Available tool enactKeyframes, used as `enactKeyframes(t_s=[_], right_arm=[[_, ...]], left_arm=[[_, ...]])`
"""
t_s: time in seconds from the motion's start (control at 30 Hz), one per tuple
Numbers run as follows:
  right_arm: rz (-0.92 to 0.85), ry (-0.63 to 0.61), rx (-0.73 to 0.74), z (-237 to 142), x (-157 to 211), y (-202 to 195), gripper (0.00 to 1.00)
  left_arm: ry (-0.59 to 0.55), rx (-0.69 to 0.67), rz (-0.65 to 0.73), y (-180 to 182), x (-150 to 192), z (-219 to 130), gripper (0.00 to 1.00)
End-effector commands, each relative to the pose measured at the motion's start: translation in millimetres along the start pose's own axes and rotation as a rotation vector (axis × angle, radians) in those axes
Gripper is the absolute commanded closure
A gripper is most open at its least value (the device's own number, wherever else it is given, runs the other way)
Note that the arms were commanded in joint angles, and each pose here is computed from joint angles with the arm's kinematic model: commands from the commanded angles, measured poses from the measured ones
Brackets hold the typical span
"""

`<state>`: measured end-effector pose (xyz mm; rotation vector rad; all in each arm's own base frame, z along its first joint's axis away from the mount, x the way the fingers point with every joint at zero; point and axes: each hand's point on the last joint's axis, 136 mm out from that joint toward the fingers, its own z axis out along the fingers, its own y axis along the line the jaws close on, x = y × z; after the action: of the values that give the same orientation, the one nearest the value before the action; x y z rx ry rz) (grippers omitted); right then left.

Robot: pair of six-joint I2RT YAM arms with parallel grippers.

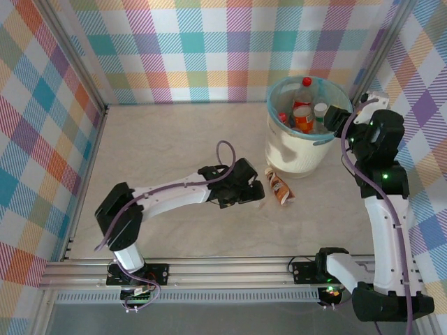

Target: Put the plastic bottles in the bin

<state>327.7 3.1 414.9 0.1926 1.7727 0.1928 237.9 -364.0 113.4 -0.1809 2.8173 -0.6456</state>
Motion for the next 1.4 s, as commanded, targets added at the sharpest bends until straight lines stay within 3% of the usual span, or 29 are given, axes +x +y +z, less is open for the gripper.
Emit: enactKeyframes(t_s=[0.0, 0.27, 0.47, 0.63, 0.87, 1.03, 1.37], right_arm=[[0.027, -0.003, -0.056, 0, 4, 8, 0.28], [0.079, 0.083, -0.102, 6, 40, 11, 0.28], [0.070, 0.088, -0.108, 8, 44, 11, 0.27], [0.059, 0.100, -0.108, 9, 48, 10, 0.27], [0.068, 0.125, -0.108, 12, 59, 9, 0.27], [0.092, 0.150, -0.124, 18, 66, 11, 0.27], [0.104, 0.151, -0.136, 15, 62, 14, 0.28]], left_arm=[[0.038, 0.073, -0.077, -28, -4, 7, 0.00], [0.059, 0.030, -0.151, -28, -9, 48, 0.00], [0.114, -0.025, -0.141, -18, -6, 79, 0.01], [0.112, -0.078, -0.147, 10, -14, 89, 0.17], [0.032, -0.144, -0.138, 45, -33, 69, 0.27], [-0.007, -0.212, -0.042, 61, -42, 53, 0.33], [-0.180, -0.265, 0.125, 61, -75, -2, 0.37]])
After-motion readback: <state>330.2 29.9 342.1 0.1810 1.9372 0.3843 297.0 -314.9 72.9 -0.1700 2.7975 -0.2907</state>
